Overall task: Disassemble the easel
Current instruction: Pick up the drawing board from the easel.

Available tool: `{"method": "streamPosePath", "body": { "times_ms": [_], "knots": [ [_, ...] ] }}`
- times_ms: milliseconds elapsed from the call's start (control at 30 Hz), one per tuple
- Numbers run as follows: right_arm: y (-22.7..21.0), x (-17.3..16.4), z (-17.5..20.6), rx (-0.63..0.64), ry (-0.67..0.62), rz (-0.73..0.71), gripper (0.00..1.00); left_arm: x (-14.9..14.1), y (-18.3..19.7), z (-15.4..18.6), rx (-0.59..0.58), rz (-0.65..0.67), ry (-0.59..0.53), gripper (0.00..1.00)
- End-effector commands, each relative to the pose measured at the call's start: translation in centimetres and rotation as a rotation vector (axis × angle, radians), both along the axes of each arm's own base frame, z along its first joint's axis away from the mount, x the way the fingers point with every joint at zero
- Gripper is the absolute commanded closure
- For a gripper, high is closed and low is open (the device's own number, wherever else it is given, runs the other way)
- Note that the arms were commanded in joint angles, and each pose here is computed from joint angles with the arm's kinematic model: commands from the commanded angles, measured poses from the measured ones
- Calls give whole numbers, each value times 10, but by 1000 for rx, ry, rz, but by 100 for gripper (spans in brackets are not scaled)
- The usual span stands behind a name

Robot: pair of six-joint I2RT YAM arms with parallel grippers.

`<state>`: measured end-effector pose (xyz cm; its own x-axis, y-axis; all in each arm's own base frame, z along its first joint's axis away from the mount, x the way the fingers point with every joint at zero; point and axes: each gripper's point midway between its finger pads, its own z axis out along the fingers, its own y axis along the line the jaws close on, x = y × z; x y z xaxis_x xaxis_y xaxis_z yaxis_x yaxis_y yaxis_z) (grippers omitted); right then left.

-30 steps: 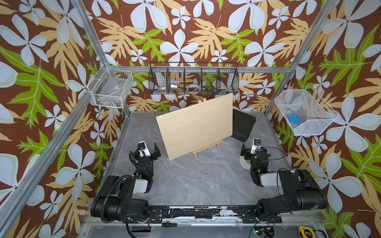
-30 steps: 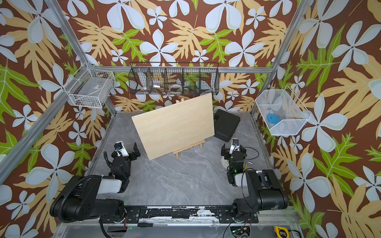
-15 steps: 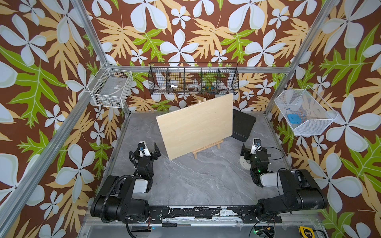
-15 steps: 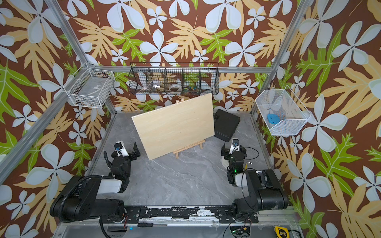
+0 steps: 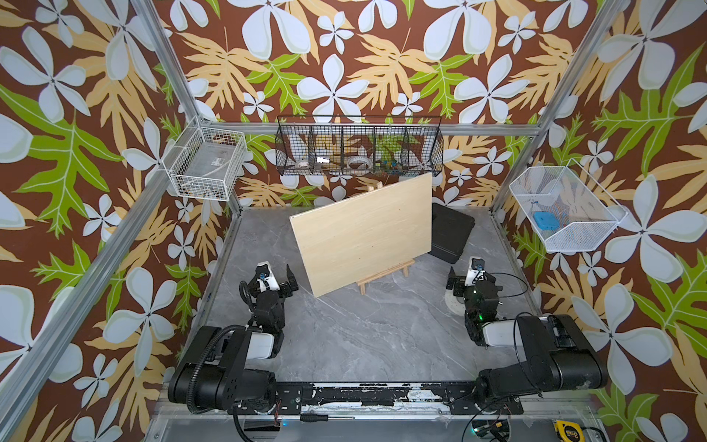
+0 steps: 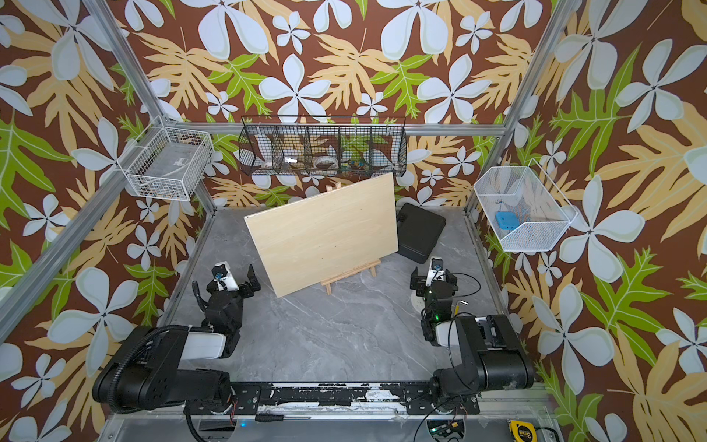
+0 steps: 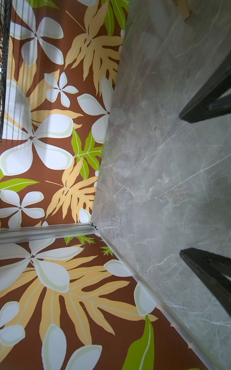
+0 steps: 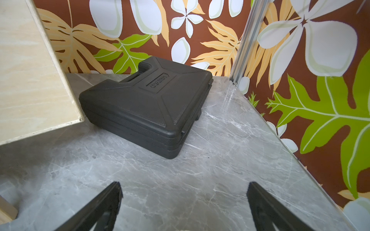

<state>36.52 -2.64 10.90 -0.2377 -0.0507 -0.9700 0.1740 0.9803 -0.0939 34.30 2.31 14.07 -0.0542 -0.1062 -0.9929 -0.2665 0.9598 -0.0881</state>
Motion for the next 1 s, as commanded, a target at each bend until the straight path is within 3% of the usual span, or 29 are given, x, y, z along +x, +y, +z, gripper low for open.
{"method": "streamPosePath", "body": {
  "times_ms": [0,200,467,567,700,833,967],
  "knots": [
    [1,2,8,5,-34,3,1,-2,-2,19,1,-14,-69,0],
    [5,3,16,1,-39,25,1,-11,12,54,-17,64,-90,0],
    [5,20,69,82,87,1,2,-33,14,151,27,62,-206,0],
    [14,19,92,119,116,42,9,-43,-5,179,42,-61,-202,0],
    [28,16,129,153,101,117,14,-61,-54,200,59,-362,-189,0],
    [50,22,164,187,63,241,16,-73,-95,199,22,-615,-168,0],
    [82,39,185,213,73,389,18,-63,-125,183,-72,-787,-93,0]
  ]
}}
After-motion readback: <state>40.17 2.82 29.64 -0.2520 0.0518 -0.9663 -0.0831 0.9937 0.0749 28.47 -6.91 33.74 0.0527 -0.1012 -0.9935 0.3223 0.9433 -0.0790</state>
